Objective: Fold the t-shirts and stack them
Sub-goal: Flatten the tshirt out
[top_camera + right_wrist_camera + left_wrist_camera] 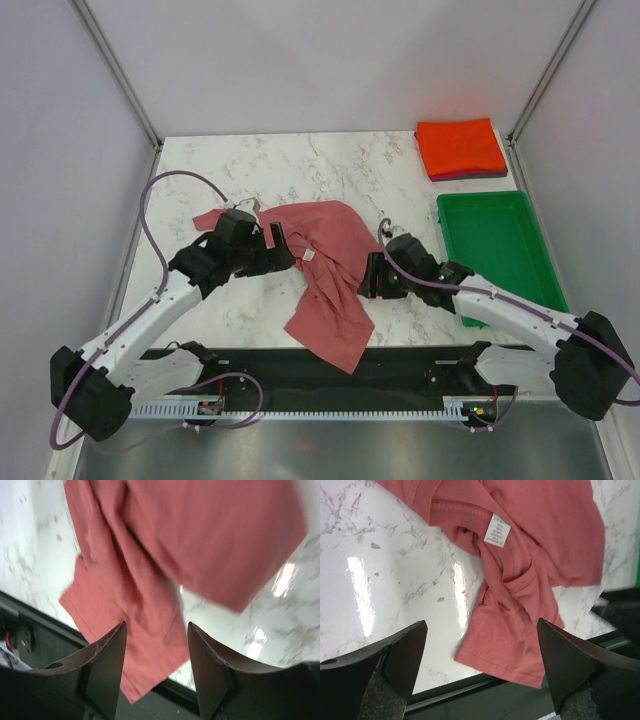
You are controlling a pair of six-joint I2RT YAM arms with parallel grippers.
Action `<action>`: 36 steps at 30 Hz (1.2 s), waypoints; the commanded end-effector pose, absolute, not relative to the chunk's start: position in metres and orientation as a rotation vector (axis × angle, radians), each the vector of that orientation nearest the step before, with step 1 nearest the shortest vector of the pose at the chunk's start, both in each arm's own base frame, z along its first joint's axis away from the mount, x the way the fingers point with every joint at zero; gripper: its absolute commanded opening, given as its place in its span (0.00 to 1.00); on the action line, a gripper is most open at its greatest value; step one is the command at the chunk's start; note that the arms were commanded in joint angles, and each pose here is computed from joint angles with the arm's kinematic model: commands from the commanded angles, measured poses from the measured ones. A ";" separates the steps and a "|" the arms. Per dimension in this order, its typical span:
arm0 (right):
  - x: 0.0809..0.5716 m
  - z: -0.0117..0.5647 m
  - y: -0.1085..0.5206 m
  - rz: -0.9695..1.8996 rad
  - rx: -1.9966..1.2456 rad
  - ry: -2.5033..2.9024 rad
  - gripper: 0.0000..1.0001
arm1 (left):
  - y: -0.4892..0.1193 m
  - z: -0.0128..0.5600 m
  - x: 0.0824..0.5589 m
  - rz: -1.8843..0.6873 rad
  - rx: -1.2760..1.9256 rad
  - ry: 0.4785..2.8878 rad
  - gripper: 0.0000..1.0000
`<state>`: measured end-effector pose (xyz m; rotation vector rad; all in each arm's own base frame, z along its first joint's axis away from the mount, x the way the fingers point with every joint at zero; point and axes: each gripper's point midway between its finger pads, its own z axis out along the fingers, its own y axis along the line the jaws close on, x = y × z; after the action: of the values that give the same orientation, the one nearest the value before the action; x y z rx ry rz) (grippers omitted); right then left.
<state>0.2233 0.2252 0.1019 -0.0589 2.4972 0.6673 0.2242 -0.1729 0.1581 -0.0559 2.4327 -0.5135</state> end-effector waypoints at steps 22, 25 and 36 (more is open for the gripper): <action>0.153 0.109 0.208 0.697 0.100 2.382 0.64 | -0.236 0.118 0.232 -0.887 -0.043 2.521 0.85; 0.149 0.122 0.200 0.717 0.152 2.365 0.64 | -0.240 0.103 0.224 -0.884 0.009 2.572 0.84; 0.155 0.146 0.172 0.597 0.161 2.304 0.65 | -0.279 0.082 0.233 -0.863 0.058 2.634 0.73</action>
<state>0.1443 0.1783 0.1236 0.1416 2.3671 0.6401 0.2163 -0.2508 0.0624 0.0193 2.7166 -0.7916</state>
